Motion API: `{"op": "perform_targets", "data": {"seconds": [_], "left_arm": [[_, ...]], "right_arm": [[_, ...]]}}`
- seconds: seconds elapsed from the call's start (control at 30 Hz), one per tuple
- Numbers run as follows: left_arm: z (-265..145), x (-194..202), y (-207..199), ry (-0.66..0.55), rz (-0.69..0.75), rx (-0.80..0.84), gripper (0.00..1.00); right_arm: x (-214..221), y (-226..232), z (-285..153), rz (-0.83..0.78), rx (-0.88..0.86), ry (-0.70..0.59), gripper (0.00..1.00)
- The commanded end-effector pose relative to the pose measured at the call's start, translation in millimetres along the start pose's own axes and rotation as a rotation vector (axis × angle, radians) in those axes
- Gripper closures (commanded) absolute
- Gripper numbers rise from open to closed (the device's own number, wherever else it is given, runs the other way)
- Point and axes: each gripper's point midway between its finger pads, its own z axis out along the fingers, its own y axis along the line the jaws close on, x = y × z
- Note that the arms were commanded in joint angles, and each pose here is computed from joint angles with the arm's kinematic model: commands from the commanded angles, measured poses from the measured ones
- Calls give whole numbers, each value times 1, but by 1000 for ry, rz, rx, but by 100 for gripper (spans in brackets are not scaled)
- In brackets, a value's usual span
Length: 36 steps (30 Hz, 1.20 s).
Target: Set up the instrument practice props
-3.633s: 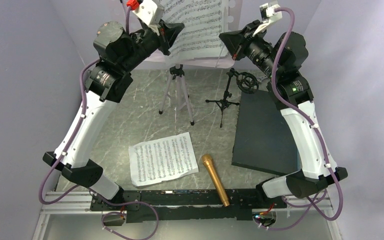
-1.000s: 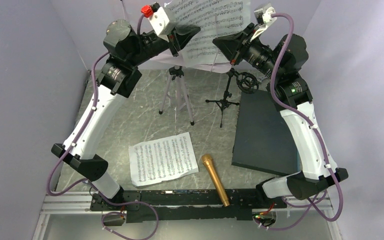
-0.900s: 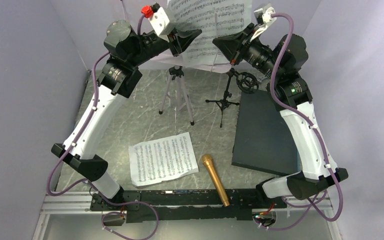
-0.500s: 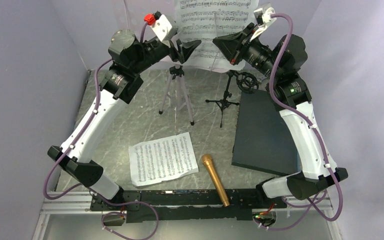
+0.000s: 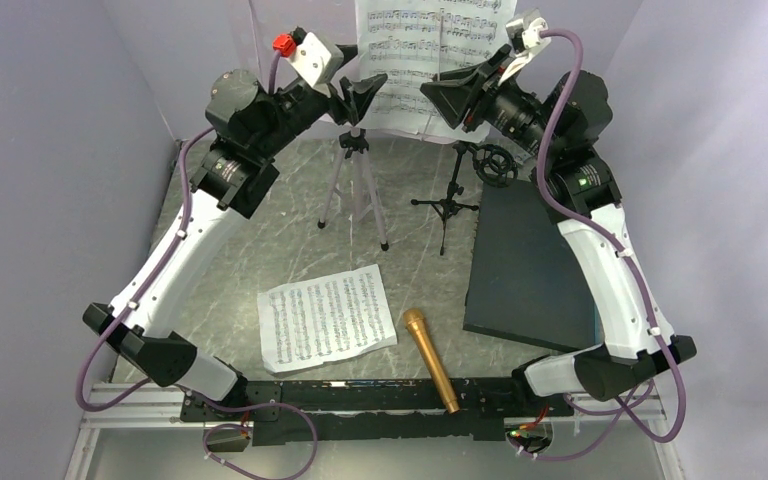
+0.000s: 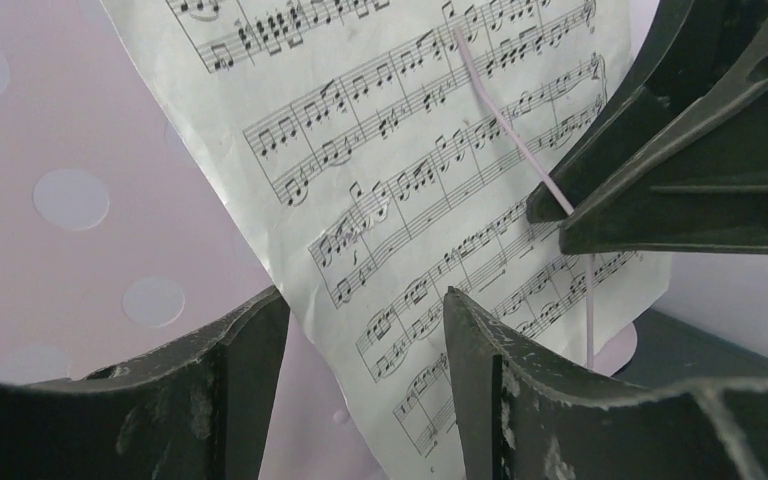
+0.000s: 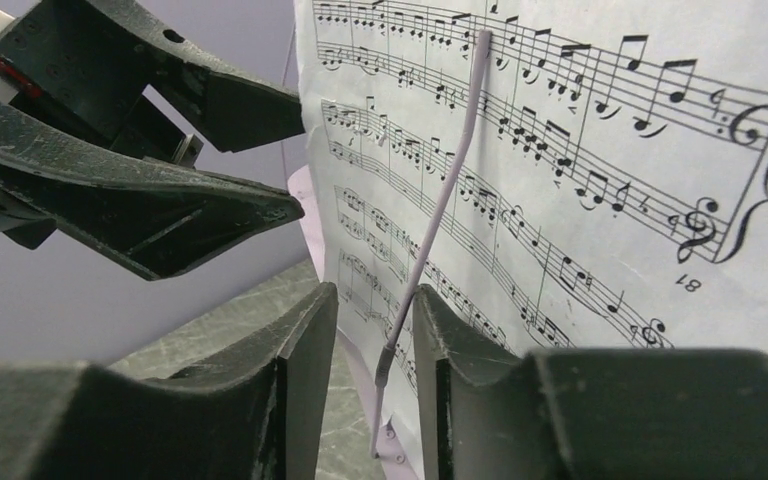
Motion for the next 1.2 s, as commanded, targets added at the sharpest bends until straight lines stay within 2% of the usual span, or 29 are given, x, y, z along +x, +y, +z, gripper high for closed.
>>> {"op": "perform_targets", "data": {"seconds": [0.0,0.13,0.37,0.53,0.73,0.9,1.17], "left_arm": [[-12,-24,10,-55,34,-52,36],[-18,-21,9,-46,33,-60,32],[-31,-15,3,-25,17,-56,17],[-46,-3,-3,21,-14,-56,7],[-77,23,-16,90,-82,-69,7],[-110,59,-27,202,-173,-113,7],[-156,142,-48,439,-333,-195,7]], "right_arm": [[-32,13,-14,-38,-16,-94,61],[-35,17,-18,-39,-21,-103,56],[-35,17,-24,-32,-5,-109,43],[-31,19,-31,-17,5,-102,40],[-24,26,-48,8,11,-97,36],[-15,35,-65,43,7,-82,35],[22,37,-78,105,16,-8,35]]}}
